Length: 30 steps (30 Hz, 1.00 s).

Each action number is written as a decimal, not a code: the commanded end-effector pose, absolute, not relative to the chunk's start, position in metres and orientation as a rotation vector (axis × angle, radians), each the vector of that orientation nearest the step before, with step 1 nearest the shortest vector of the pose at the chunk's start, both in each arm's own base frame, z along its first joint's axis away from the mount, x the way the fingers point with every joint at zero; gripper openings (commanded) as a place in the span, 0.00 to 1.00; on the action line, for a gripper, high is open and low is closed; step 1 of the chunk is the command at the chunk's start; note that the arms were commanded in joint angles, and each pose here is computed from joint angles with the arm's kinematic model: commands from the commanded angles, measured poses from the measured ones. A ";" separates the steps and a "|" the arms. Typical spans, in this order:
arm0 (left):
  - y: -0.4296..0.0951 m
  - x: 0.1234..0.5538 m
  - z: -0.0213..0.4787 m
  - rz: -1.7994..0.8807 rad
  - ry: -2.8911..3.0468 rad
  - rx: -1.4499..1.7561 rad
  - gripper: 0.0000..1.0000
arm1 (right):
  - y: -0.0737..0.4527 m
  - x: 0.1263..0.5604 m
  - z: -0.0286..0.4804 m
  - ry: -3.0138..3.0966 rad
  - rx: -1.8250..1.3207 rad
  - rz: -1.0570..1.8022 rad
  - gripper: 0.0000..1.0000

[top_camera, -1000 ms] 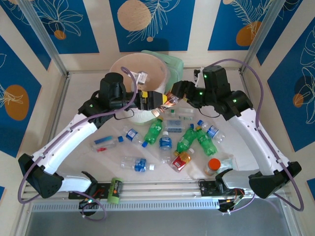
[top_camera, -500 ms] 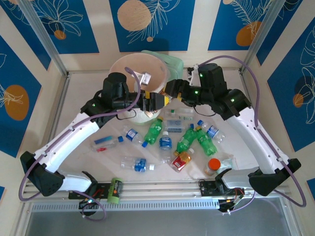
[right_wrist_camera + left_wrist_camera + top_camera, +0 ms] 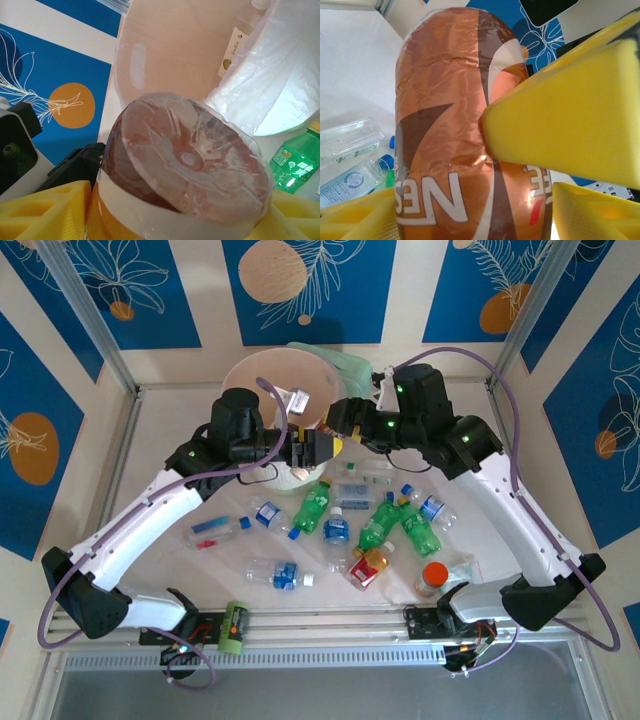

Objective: Put the plastic bottles in the bin

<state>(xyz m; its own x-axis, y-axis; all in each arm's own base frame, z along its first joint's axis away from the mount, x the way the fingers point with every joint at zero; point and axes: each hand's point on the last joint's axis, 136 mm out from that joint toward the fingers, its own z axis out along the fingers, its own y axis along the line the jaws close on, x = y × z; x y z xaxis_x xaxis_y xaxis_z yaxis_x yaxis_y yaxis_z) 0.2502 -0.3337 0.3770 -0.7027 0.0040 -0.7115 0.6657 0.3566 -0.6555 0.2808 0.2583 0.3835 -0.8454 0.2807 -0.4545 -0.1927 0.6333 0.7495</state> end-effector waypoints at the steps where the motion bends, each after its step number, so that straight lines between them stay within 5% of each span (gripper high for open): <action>1: -0.339 0.246 0.385 -1.377 1.968 0.627 0.67 | 0.263 0.279 0.396 2.281 0.041 1.160 0.71; 10: -0.332 0.252 0.385 -1.308 1.963 0.605 0.58 | 0.257 0.279 0.398 2.273 0.060 1.128 0.72; 19: -0.325 0.255 0.394 -1.257 1.941 0.573 0.58 | 0.211 0.287 0.408 2.235 0.238 1.068 0.94; 30: -0.289 0.287 0.442 -1.024 1.886 0.382 0.59 | 0.165 0.279 0.383 2.259 0.404 1.018 0.94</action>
<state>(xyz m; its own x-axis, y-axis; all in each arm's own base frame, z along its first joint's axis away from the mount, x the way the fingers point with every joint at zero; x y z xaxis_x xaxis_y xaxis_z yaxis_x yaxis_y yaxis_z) 0.2779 -0.3093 0.4181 -0.5984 -0.1026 -0.7946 0.6433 0.5297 -0.5528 0.2870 0.1696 0.4017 -0.7330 0.4963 -0.4653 -0.0333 0.6570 0.7532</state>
